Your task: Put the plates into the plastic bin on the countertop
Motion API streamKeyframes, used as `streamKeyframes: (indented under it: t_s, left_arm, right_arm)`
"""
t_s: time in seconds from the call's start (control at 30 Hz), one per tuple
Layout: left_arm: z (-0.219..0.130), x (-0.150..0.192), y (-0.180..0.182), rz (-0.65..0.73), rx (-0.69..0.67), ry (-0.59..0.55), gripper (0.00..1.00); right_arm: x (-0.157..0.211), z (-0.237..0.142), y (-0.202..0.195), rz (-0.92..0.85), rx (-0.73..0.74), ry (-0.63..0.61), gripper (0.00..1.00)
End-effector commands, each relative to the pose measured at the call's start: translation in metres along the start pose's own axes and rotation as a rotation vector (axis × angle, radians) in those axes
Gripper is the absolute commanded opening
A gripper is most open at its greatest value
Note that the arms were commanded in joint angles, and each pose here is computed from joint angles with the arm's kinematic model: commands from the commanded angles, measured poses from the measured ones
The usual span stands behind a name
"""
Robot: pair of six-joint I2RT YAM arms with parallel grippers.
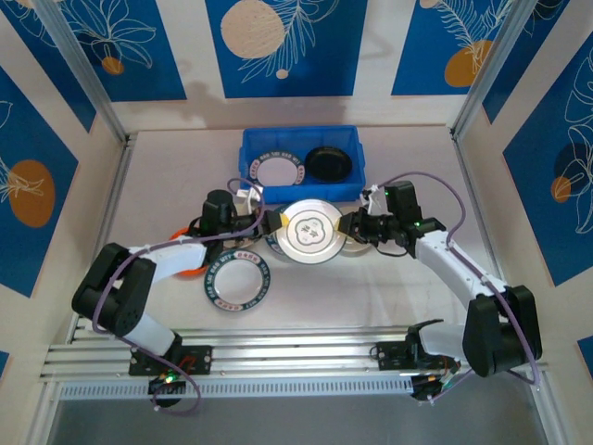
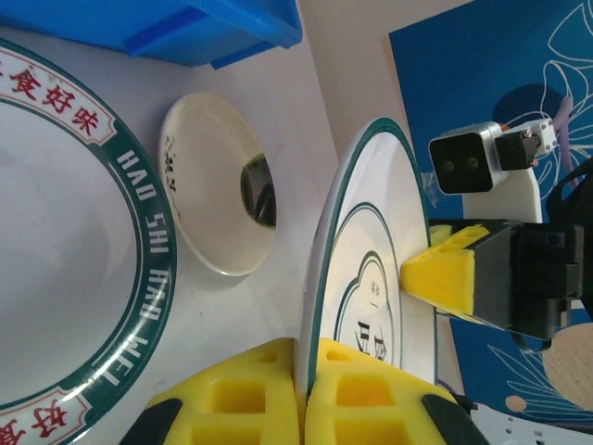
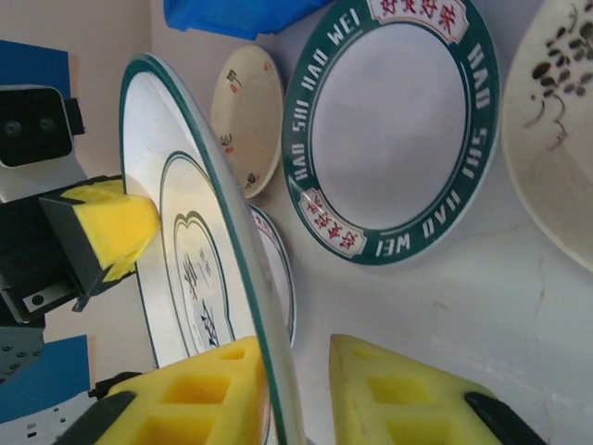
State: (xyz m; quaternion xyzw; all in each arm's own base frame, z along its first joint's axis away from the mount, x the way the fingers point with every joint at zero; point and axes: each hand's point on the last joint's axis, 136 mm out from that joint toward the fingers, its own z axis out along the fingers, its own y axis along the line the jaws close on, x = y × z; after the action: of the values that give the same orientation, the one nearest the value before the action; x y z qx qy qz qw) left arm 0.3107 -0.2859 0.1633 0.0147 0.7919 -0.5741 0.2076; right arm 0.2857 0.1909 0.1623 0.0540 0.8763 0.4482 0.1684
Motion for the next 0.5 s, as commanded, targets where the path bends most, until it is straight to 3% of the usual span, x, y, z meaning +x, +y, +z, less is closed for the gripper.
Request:
streamKeyframes:
  t_s: [0.0,0.03,0.07,0.17,0.23,0.47]
  left_arm:
    - [-0.006,-0.005,-0.025,0.055,0.085,0.006,0.0]
    - [-0.009,-0.006,-0.023,0.059,0.067,-0.004,0.0]
    - [-0.013,-0.008,-0.02,0.062,0.045,-0.015,0.09]
    - [-0.028,-0.018,-0.013,0.094,-0.04,-0.074,0.59]
    - [-0.043,-0.028,-0.007,0.121,-0.108,-0.127,0.75]
    - [-0.094,-0.066,0.005,0.163,-0.288,-0.278,0.82]
  right_arm:
    - [-0.018,-0.002,0.005,-0.024,0.023,-0.046,0.0]
    - [-0.023,-0.004,0.006,-0.032,0.038,-0.059,0.0]
    - [-0.028,-0.004,0.006,-0.038,0.052,-0.07,0.0]
    - [-0.05,-0.006,0.012,-0.061,0.087,-0.112,0.0]
    - [-0.07,-0.005,0.022,-0.083,0.084,-0.153,0.0]
    - [-0.146,0.015,0.043,-0.124,0.115,-0.257,0.0]
